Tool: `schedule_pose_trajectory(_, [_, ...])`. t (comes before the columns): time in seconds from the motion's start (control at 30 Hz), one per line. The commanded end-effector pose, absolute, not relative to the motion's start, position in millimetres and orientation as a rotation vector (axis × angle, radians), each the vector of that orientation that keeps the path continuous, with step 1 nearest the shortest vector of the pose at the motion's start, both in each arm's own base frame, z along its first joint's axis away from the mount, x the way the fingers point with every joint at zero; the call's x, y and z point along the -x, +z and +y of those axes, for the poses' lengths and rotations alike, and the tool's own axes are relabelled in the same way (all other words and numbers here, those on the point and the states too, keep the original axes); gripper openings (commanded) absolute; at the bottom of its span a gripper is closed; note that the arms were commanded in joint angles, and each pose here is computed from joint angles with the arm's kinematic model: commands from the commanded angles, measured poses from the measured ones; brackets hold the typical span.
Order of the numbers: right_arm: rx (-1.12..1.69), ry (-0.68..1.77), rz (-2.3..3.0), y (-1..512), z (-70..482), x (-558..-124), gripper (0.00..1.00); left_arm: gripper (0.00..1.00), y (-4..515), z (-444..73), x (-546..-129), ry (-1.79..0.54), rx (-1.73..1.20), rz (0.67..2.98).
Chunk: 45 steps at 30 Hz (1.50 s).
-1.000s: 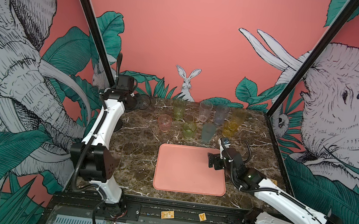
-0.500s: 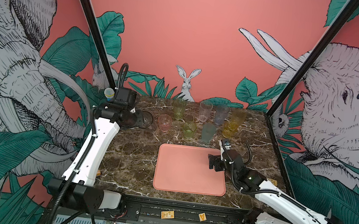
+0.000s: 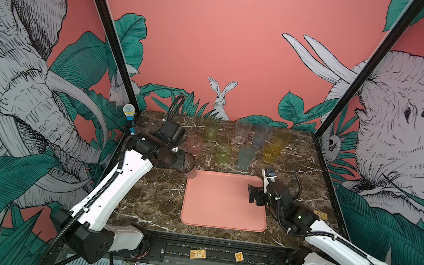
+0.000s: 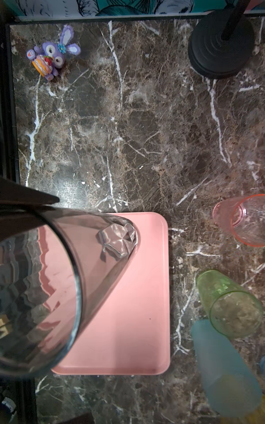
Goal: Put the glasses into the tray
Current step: 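Carry the clear glass with left gripper over the pink tray, then lower the clear glass onto the tray corner and open left gripper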
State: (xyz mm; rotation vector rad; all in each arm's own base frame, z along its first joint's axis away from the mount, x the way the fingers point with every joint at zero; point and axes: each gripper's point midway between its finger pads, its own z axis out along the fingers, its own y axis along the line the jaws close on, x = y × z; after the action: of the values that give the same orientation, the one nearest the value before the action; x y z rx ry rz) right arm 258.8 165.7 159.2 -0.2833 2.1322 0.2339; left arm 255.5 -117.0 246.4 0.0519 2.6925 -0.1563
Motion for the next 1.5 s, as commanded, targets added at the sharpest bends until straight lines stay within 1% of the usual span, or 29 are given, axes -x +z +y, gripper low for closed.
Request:
schedule_pose_trajectory(0.0, [0.240,0.264,2.079,172.1,166.7,-262.9,0.98,0.00,243.9,-114.9,-248.3,-0.144,-0.027,2.686])
schedule_pose_trajectory(0.17, [0.244,0.259,2.090,170.7,168.9,-264.7,0.98,0.00,225.5,-126.1,-256.1,-0.155,-0.059,2.711])
schedule_pose_trajectory(0.37, [0.247,0.255,2.095,169.7,169.9,-265.5,0.98,0.00,214.1,-142.3,-275.2,-0.171,-0.049,2.754])
schedule_pose_trajectory(0.53, [0.248,0.257,2.095,169.5,170.0,-265.2,0.98,0.00,201.4,-150.1,-288.8,-0.136,-0.045,2.809])
schedule_pose_trajectory(0.97, [0.251,0.247,2.106,167.2,171.2,-267.1,0.98,0.00,179.4,-160.4,-318.8,-0.061,-0.021,2.845])
schedule_pose_trajectory(1.47, [0.252,0.238,2.117,165.9,171.9,-268.3,0.98,0.00,150.5,-161.2,-327.6,0.015,-0.016,2.916])
